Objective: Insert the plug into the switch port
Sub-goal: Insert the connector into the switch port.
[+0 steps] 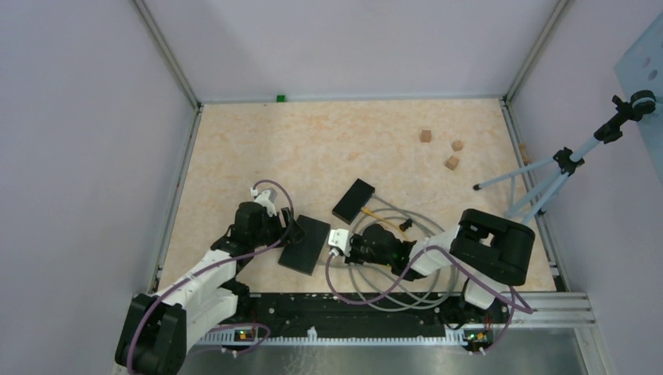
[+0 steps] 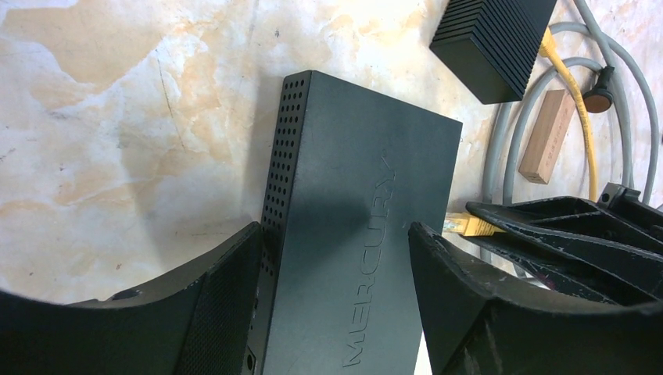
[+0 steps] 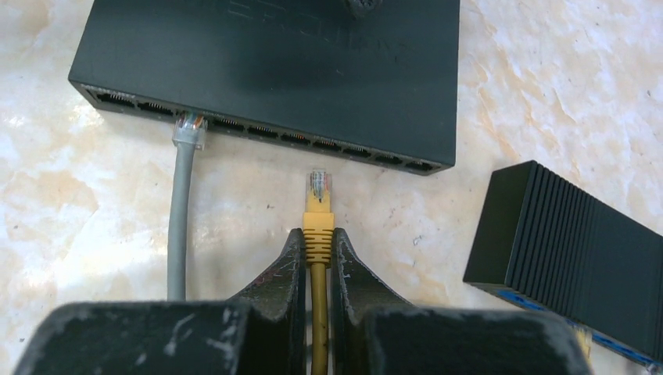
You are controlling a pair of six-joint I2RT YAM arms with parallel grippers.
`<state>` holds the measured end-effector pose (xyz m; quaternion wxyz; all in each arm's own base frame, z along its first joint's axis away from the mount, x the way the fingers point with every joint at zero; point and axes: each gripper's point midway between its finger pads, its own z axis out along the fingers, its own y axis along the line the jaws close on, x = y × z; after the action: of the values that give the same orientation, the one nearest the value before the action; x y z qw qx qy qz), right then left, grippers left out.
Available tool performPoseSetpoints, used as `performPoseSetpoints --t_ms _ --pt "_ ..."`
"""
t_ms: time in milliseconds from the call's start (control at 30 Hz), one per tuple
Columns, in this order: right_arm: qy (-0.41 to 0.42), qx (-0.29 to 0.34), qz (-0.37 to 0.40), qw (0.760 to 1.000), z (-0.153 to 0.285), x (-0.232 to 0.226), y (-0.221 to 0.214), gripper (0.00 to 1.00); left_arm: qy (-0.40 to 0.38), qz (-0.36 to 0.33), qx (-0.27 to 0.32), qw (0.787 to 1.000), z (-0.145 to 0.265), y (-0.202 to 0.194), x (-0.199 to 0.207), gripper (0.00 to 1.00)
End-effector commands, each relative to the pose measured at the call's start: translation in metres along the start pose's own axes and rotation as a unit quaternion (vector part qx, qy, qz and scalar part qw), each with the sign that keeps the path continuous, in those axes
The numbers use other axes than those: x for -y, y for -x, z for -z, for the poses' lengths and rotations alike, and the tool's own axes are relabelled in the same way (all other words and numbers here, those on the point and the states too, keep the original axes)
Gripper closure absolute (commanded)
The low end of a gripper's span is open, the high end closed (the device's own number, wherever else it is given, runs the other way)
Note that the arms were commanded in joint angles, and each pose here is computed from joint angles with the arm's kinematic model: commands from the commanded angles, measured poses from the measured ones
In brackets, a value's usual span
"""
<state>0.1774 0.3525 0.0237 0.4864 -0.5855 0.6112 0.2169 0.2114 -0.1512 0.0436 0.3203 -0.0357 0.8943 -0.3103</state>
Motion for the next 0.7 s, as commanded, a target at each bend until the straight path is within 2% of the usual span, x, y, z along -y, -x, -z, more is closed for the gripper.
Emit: performPoseSetpoints --t_ms 0,333,667 --pt "-0.018 0.011 0.003 1.000 0.013 0.010 0.011 1.00 -0.026 -0.004 0.005 1.000 0.003 0.011 0.018 0.27" --pt "-0.029 0.068 -0.055 0.996 0.003 0.014 0.030 1.00 -0.031 0.000 -0.003 1.000 0.001 0.007 0.017 0.26" --pt "-0.026 0.072 -0.074 0.994 -0.013 0.010 0.025 1.00 -0.043 -0.008 -0.014 0.999 0.002 0.002 0.020 0.32"
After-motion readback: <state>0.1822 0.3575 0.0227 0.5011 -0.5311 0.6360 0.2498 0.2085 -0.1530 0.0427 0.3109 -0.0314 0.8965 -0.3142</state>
